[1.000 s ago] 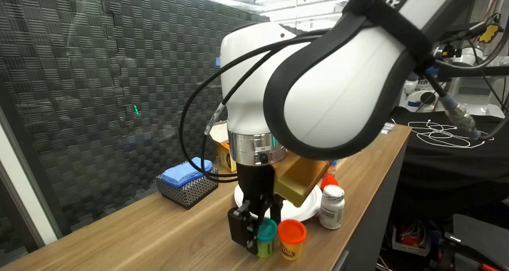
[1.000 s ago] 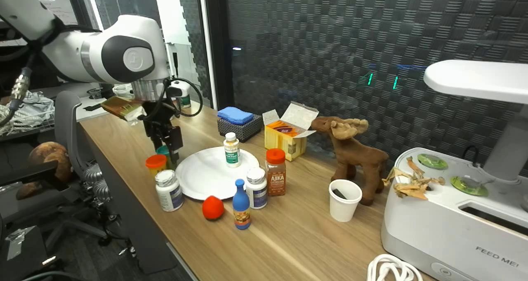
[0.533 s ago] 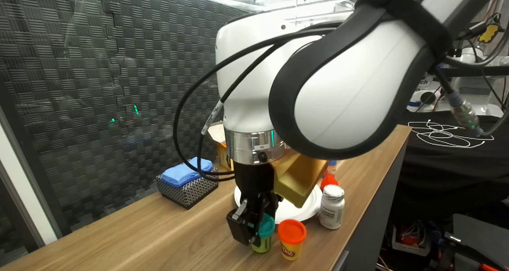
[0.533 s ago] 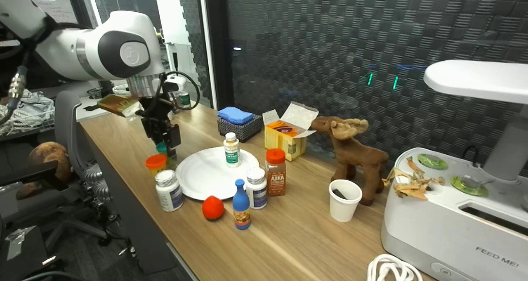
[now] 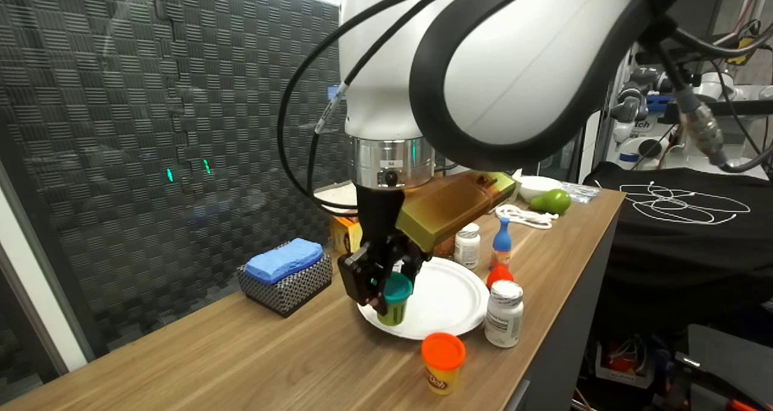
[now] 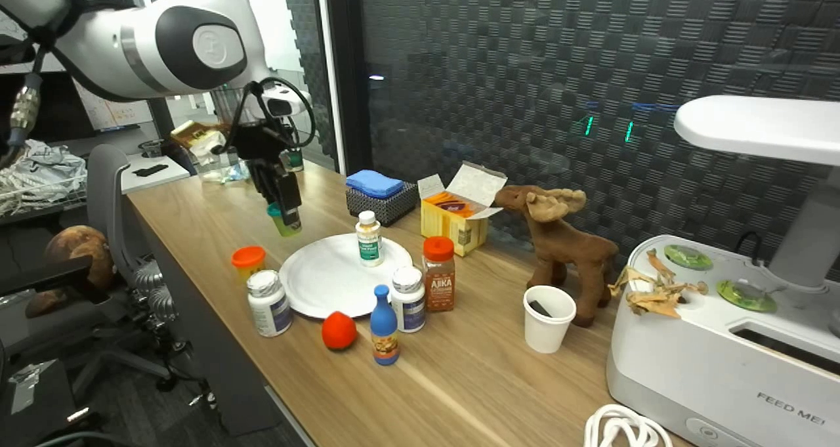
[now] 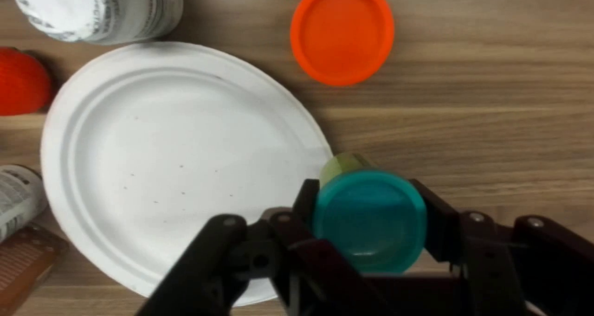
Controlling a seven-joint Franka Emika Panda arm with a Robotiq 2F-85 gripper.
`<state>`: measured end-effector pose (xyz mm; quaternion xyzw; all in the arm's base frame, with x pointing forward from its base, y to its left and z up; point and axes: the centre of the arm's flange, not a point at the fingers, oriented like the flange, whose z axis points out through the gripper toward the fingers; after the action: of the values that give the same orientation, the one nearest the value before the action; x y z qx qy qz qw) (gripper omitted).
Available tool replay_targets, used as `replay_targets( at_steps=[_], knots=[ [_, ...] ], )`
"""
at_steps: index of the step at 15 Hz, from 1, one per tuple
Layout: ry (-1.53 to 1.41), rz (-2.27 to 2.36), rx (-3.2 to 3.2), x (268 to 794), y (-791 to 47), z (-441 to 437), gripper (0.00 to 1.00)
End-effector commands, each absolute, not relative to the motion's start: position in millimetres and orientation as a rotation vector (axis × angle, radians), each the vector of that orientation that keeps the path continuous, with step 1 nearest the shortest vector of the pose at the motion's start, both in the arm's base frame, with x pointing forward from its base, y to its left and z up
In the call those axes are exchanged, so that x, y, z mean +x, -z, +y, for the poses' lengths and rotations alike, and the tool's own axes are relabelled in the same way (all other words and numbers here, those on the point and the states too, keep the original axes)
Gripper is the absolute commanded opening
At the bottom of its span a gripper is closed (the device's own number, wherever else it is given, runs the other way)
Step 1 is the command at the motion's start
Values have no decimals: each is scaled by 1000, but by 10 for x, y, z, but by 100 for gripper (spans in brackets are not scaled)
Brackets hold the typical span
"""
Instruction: Pick up all the objects surrounding the white plate and arrange them on the plate
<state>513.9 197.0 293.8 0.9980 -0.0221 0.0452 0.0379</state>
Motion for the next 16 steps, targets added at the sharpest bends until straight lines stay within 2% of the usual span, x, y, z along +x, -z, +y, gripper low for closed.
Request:
replay_targets(
  at_steps=[1,7,16],
  knots=[
    [-113,-340,3026,5306,-2809,1701,25],
    [-129,-679,2976,5555,-2448,1359,25],
    [-195,-802,2933,5850,-2393,1492,25]
  ],
)
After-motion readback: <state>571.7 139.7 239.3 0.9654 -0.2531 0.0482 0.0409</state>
